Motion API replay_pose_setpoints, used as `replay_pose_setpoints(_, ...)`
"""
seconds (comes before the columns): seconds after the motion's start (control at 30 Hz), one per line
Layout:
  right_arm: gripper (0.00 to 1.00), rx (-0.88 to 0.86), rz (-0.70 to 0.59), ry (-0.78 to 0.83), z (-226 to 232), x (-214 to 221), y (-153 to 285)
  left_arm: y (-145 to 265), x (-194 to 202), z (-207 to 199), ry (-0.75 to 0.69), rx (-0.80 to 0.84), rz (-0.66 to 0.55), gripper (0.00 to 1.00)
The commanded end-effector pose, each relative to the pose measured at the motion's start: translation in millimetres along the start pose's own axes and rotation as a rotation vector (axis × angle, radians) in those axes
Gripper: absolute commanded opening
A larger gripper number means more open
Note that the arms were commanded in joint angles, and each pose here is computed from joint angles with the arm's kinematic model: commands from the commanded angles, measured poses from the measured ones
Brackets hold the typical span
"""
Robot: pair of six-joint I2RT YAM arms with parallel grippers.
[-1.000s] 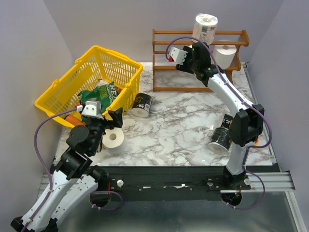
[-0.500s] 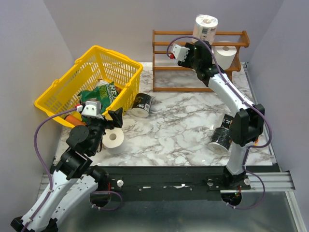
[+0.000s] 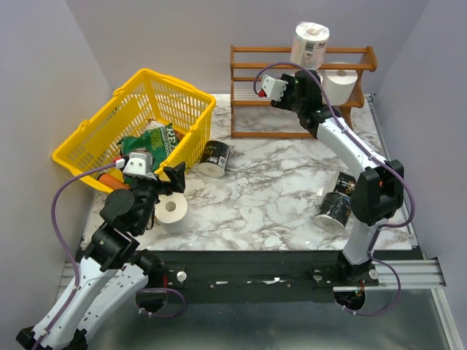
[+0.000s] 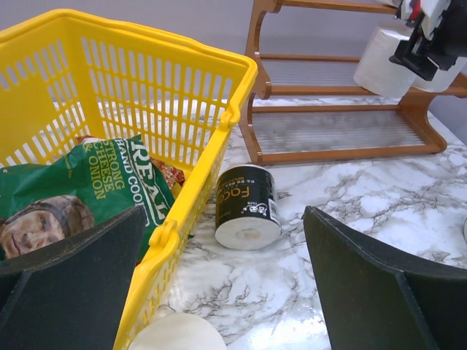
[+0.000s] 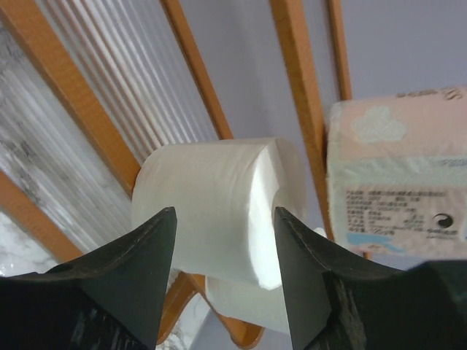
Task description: Place and organize the paper towels onto the shelf
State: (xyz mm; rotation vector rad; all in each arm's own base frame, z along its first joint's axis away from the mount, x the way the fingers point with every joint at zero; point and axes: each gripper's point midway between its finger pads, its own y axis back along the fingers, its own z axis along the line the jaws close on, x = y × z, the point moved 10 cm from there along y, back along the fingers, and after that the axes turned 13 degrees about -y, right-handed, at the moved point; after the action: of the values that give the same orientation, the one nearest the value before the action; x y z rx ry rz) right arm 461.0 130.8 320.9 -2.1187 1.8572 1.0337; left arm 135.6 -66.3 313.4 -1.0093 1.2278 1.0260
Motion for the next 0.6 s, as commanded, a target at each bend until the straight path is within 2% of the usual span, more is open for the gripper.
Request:
replay_pose_setpoints(0.0,0.64,0.032,-0.013,-0.040,-1,6,14,0,0,1,0.010,-0.018,-0.020,0.99)
replay_pose_setpoints(0.17,0.66,0.030,-0.035,-0.219,13,-19,34,0,-1,1,0.009,-0.016,-0.020,0.99)
replay_pose_setpoints(0.27,0.66,-0.014,-0.101,-0.435,34,-45,56,1,-3,3,0.012,-0.032,-0.025,0.99)
replay_pose_setpoints(0.3,0.66,-0.045,-0.108,-0.575,45,-53,62,2,-2,4,0.012,-0.044,-0.022,0.99)
replay_pose_setpoints(0.33,0.66,-0.091,-0.132,-0.636,56,-71,73,3,-3,5,0.016,-0.049,-0.029,0.99)
replay_pose_setpoints(0.37,0.66,-0.153,-0.094,-0.687,69,-76,80,4,-3,6,0.020,-0.058,-0.028,0.99)
replay_pose_setpoints(0.4,0.65,-0.186,-0.071,-0.828,81,-86,86,5,-3,6,0.022,-0.066,-0.029,0.99)
replay_pose_setpoints(0.47,0.66,-0.299,-0.025,-0.923,112,-107,99,8,-4,9,0.030,-0.094,-0.034,0.99)
replay_pose_setpoints(0.5,0.67,-0.344,-0.004,-1.024,126,-116,106,8,-3,10,0.039,-0.105,-0.033,0.99)
replay_pose_setpoints(0.57,0.70,-0.422,0.056,-1.100,157,-130,118,12,-3,14,0.050,-0.142,-0.028,0.99)
